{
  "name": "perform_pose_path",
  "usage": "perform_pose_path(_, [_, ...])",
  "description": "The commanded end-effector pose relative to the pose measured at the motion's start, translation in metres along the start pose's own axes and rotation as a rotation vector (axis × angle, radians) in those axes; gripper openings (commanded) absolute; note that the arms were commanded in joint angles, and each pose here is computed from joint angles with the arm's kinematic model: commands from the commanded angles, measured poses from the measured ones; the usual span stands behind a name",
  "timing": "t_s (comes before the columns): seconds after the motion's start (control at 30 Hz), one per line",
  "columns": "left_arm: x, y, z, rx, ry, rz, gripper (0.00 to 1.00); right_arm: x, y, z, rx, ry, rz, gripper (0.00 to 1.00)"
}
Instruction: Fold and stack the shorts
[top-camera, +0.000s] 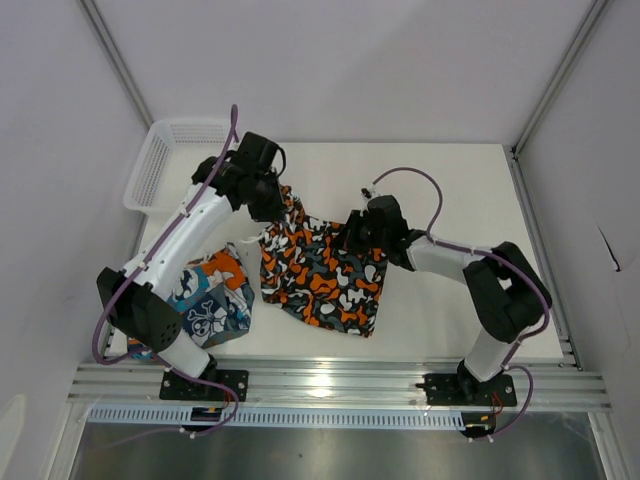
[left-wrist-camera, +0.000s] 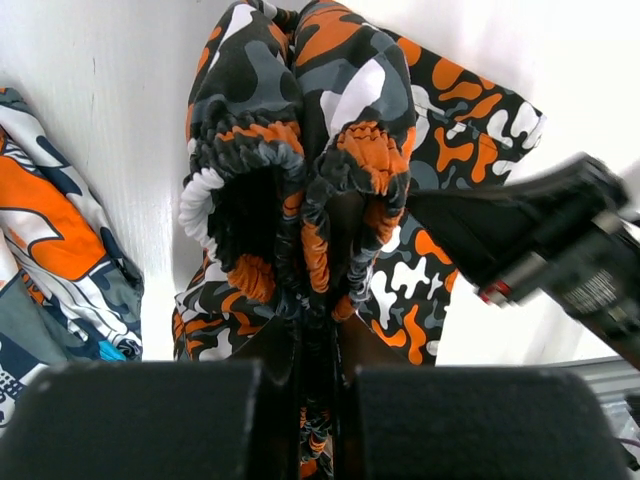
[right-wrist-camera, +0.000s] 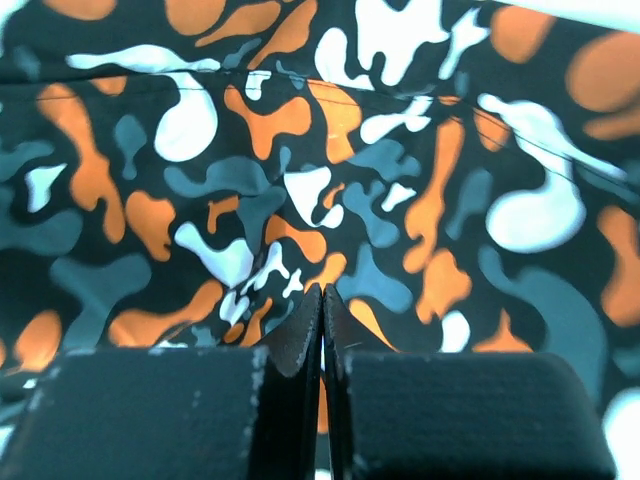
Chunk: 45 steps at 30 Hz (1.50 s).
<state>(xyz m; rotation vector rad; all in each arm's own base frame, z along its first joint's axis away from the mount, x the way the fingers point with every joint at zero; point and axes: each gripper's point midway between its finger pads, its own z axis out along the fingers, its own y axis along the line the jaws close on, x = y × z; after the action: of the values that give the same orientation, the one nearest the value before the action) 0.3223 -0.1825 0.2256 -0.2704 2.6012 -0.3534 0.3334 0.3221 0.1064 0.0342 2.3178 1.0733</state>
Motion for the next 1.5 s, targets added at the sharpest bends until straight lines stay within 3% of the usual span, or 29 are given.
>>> perform_pose_path(0.0, [-0.015, -0.011, -0.016, 0.024, -0.069, 0.004, 0.0, -0.009, 0.03, 0.016, -0.142, 0.04, -0.017, 0.0])
perform_pose_path(0.6, [-0.009, -0.031, -0.015, 0.032, -0.079, 0.041, 0.0, -0.04, 0.011, 0.098, -0.134, -0.026, 0.132, 0.0])
perform_pose_path(0.83, [0.001, -0.041, -0.004, 0.005, -0.061, 0.071, 0.0, -0.044, -0.014, 0.125, 0.027, -0.065, 0.199, 0.0])
perform_pose_path(0.9, [0.006, -0.042, 0.0, -0.001, -0.054, 0.08, 0.0, -0.049, 0.002, 0.13, 0.053, -0.071, 0.174, 0.0])
perform_pose_path(1.03, [0.014, -0.051, 0.008, -0.007, -0.044, 0.102, 0.0, -0.044, -0.001, 0.132, 0.15, -0.045, 0.184, 0.02])
perform_pose_path(1.3, [0.018, -0.054, 0.023, -0.032, -0.038, 0.102, 0.0, -0.068, 0.011, 0.105, 0.077, -0.083, 0.211, 0.02])
perform_pose_path(1.47, [0.018, -0.059, 0.023, -0.03, -0.048, 0.1, 0.0, -0.097, 0.011, 0.062, 0.087, -0.127, 0.186, 0.14])
